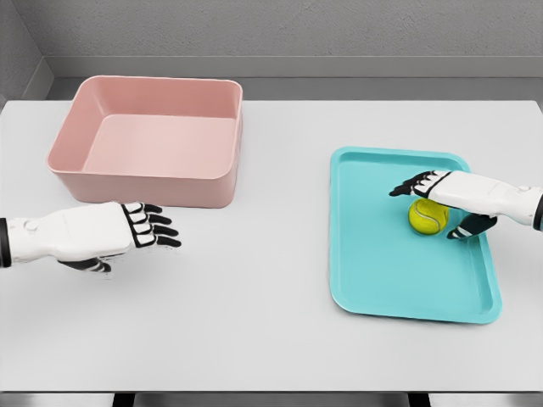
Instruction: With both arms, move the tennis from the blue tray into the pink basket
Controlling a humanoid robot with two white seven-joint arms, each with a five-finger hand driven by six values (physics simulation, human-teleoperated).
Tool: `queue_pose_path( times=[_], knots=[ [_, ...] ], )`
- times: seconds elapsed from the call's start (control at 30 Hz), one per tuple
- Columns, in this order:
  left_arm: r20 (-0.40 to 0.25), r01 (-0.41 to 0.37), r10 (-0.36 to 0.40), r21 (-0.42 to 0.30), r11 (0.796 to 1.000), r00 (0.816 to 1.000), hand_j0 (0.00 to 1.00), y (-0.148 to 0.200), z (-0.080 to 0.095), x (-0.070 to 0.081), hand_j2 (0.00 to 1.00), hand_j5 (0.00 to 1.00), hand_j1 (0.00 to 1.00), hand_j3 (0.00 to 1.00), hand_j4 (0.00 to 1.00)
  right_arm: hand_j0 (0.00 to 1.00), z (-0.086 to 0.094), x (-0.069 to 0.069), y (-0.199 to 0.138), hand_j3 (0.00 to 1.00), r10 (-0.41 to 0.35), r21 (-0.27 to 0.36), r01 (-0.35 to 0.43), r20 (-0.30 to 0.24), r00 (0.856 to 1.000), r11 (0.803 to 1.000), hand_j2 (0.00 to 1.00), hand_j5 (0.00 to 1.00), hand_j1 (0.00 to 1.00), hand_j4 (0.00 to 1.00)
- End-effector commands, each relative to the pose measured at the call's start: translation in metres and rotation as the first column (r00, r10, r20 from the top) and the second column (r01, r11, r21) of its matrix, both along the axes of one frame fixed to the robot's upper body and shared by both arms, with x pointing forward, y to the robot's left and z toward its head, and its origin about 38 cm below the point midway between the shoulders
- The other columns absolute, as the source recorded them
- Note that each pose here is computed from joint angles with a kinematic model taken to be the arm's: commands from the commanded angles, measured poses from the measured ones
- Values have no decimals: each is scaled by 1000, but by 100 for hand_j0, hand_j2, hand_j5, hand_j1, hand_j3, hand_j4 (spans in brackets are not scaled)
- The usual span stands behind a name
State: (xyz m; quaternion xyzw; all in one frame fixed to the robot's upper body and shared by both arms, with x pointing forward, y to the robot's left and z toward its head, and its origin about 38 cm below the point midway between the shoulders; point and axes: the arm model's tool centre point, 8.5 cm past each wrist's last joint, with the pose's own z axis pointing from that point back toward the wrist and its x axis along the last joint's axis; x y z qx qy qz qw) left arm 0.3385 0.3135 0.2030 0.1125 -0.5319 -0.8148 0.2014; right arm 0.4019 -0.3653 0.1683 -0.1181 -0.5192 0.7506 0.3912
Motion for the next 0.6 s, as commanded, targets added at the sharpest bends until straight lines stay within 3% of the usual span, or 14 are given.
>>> queue_pose_path(
  times=[0.0,0.07,0.13,0.2,0.23,0.27,0.3,0.4,0.5,0.57],
  knots=[
    [44,-14,16,-47,999,999,100,2,14,5,100,100,100,100,100,100,-3,2,-3,100,-15,0,15,-6,1000,1000,100,100,100,100],
    [149,-16,44,-184,983,988,100,3,43,12,100,100,100,100,100,98,-5,3,-2,98,-17,1,17,-9,1000,1000,98,98,98,98],
    [236,-3,100,-377,926,967,100,6,72,16,100,100,100,100,100,94,-5,3,-2,94,-16,-1,16,-10,1000,1000,94,94,94,94],
    [290,9,122,-411,911,949,100,9,91,20,100,100,100,100,100,91,-6,3,-2,91,-14,-3,14,-9,1000,1000,91,91,91,91],
    [289,8,122,-411,912,949,100,9,91,20,100,100,100,100,100,88,-6,3,-2,88,-11,-11,11,-7,1000,1000,88,88,88,88],
    [250,-12,127,-417,909,960,100,10,76,16,100,100,100,100,100,86,-6,3,-2,86,-11,-11,11,-7,1000,1000,86,86,86,86],
    [241,-17,130,-420,907,962,100,11,73,14,100,100,100,100,100,86,-7,3,-1,86,-10,-11,9,-8,1000,1000,86,86,86,86],
    [237,23,118,-518,855,964,100,-10,66,17,100,100,100,100,100,83,-9,2,4,83,8,-15,-8,-22,1000,1000,83,83,83,83],
    [282,74,100,-547,834,954,100,-25,81,25,100,100,100,100,100,78,-14,0,7,78,15,-18,-16,-36,999,1000,78,78,78,78],
    [274,85,90,-566,820,957,100,-34,77,25,100,100,100,100,100,76,-15,1,7,76,16,-17,-17,-38,999,1000,76,76,76,76]
  ],
)
